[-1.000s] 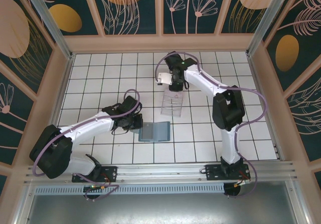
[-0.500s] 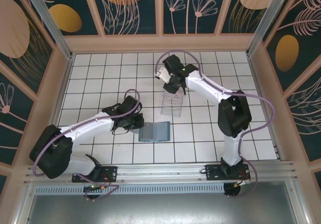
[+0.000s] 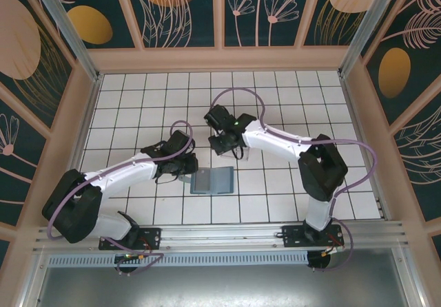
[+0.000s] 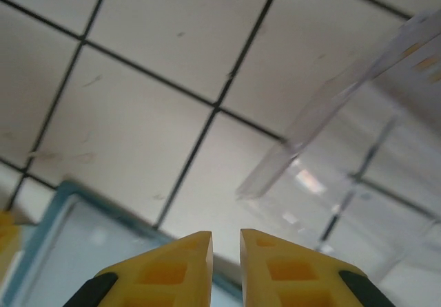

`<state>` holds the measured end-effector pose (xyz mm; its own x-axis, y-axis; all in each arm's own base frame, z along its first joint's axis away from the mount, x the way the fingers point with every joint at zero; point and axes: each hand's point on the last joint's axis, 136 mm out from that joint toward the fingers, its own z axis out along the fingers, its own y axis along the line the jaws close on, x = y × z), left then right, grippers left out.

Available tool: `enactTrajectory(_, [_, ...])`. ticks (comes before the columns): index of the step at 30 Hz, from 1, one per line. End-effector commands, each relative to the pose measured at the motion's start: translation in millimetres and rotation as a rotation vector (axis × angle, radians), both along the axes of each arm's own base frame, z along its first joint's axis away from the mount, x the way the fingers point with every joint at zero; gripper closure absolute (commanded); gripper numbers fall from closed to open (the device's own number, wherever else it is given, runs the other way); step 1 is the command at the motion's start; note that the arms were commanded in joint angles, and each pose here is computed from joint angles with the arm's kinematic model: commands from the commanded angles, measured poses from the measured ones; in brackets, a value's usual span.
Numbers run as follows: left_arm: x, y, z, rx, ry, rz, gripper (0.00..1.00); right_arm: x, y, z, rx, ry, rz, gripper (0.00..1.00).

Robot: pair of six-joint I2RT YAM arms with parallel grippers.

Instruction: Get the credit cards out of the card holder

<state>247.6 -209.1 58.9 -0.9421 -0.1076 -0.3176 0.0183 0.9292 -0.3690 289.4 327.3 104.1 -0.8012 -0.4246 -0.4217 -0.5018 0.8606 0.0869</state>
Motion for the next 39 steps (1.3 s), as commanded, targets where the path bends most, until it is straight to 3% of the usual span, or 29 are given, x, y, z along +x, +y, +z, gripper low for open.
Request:
enactTrajectory(1, [5, 6, -4, -0.01, -0.009, 0.021, 0.83, -26, 13, 14, 0.098, 0.062, -0.086, 0.81])
enactTrajectory(16, [4, 60, -15, -0.028, 0.005, 0.148, 0.81, -89, 46, -24, -0.014, 0.165, -0.076, 0.71])
enactTrajectory(26, [4, 84, -13, 0.006, -0.009, 0.19, 0.79, -96, 63, -45, -0.114, 0.152, -0.045, 0.61])
enactTrajectory(39, [4, 84, -12, 0.001, -0.017, 0.183, 0.8, -100, 66, -73, -0.171, 0.171, -0.043, 0.53])
